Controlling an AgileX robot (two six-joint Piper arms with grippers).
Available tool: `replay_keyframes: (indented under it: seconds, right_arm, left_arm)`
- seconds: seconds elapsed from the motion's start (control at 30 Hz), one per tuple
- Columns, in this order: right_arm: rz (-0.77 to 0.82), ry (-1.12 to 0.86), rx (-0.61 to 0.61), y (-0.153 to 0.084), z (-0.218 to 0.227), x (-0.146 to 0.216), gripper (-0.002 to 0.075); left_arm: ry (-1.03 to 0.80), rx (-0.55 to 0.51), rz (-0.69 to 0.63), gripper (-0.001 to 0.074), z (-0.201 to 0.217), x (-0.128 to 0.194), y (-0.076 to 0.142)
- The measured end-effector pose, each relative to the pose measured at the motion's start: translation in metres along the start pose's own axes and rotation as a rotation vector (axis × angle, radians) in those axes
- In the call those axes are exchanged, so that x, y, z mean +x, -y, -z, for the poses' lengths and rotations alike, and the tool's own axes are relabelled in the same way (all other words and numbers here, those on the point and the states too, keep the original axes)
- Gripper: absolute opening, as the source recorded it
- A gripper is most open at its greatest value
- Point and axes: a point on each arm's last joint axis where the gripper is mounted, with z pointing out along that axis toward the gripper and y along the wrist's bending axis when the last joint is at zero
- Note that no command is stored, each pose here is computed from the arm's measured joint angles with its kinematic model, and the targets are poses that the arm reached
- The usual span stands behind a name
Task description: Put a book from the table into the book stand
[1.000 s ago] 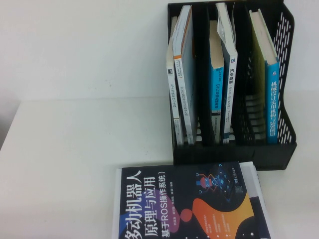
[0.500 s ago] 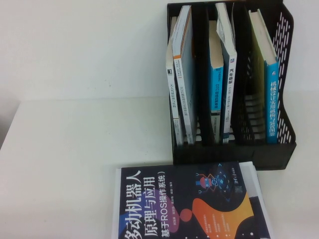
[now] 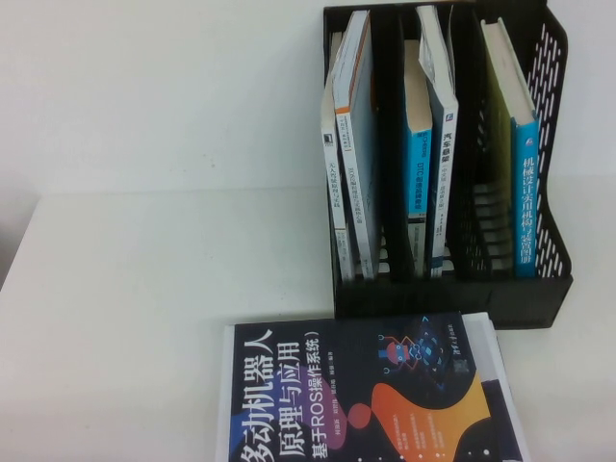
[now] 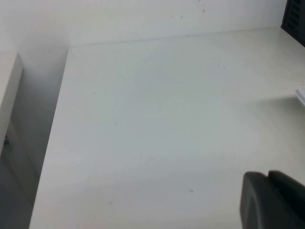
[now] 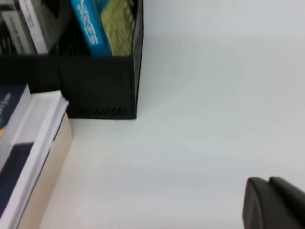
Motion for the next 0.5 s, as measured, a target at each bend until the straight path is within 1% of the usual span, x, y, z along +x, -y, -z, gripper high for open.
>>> replay_keyframes:
  seconds: [0.1,0.5]
  right_arm:
    - [0.018,0.010,-0.004,-0.0004,0.0000,-0.0009,-0.0003]
    - [0.010,0.012,-0.009,-0.0008,0.0000,-0.0011,-0.0003]
  left_arm:
    - [0.000,0.000,0.000,-0.0001,0.0000,0.0000,0.0000]
    - [-0.001,0.000,0.000,-0.0001,0.0000,0.0001,0.0000]
